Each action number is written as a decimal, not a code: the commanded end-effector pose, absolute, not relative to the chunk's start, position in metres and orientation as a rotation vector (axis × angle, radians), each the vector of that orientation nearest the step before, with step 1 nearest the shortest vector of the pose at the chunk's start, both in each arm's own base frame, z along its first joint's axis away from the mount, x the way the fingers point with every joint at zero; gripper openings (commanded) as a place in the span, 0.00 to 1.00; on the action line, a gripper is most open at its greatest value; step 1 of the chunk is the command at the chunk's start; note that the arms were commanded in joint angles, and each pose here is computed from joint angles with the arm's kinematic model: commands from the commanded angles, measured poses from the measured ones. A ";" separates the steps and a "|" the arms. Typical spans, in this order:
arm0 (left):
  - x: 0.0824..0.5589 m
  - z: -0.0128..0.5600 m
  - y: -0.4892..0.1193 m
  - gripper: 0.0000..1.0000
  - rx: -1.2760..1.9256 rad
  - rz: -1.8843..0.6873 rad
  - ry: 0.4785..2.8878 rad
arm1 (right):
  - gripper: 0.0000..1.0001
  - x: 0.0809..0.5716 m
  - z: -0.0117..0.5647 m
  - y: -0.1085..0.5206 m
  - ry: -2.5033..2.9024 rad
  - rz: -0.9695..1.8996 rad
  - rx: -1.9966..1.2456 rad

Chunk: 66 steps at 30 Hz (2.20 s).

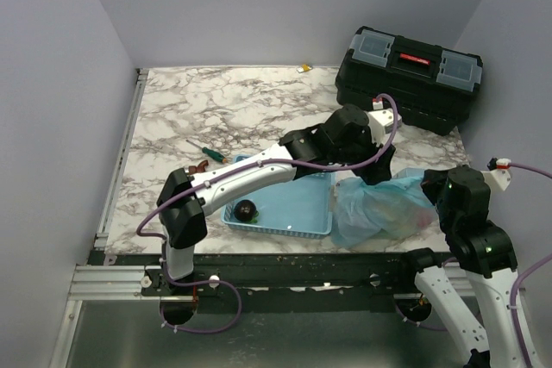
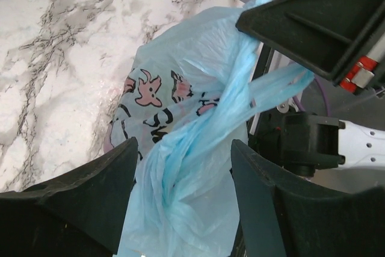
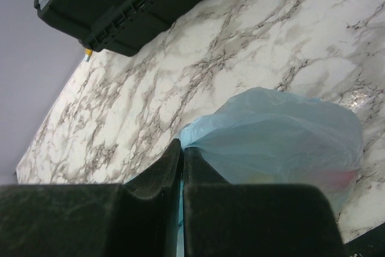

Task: Take the fake fruits out of the plastic bag
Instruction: Untie the plastic bag at the center of the board.

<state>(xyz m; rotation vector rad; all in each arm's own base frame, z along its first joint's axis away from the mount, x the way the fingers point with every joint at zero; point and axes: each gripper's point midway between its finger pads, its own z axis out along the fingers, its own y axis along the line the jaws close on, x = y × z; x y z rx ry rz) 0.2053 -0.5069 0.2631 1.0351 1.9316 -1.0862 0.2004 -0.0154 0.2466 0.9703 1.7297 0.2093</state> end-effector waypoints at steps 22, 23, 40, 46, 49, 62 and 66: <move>0.200 0.217 -0.511 0.16 1.097 -1.091 2.053 | 0.22 0.204 0.253 -0.008 1.740 0.248 0.918; 0.200 0.219 -0.510 0.12 1.097 -1.092 2.051 | 0.26 0.204 0.256 -0.006 1.744 0.256 0.903; 0.205 0.237 -0.504 0.00 1.021 -1.079 2.025 | 0.55 0.187 0.256 0.060 2.026 0.558 0.668; 0.205 0.240 -0.503 0.00 1.019 -1.082 2.021 | 0.53 0.180 0.243 0.063 2.053 0.585 0.715; 0.205 0.239 -0.501 0.00 1.016 -1.079 2.031 | 0.53 0.176 0.241 0.062 2.063 0.580 0.731; 0.193 0.250 -0.501 0.00 1.008 -1.160 2.015 | 0.53 0.181 0.190 0.055 2.096 0.524 0.910; 0.188 0.249 -0.501 0.00 1.014 -1.173 2.022 | 0.49 0.189 0.182 0.051 2.045 0.519 0.995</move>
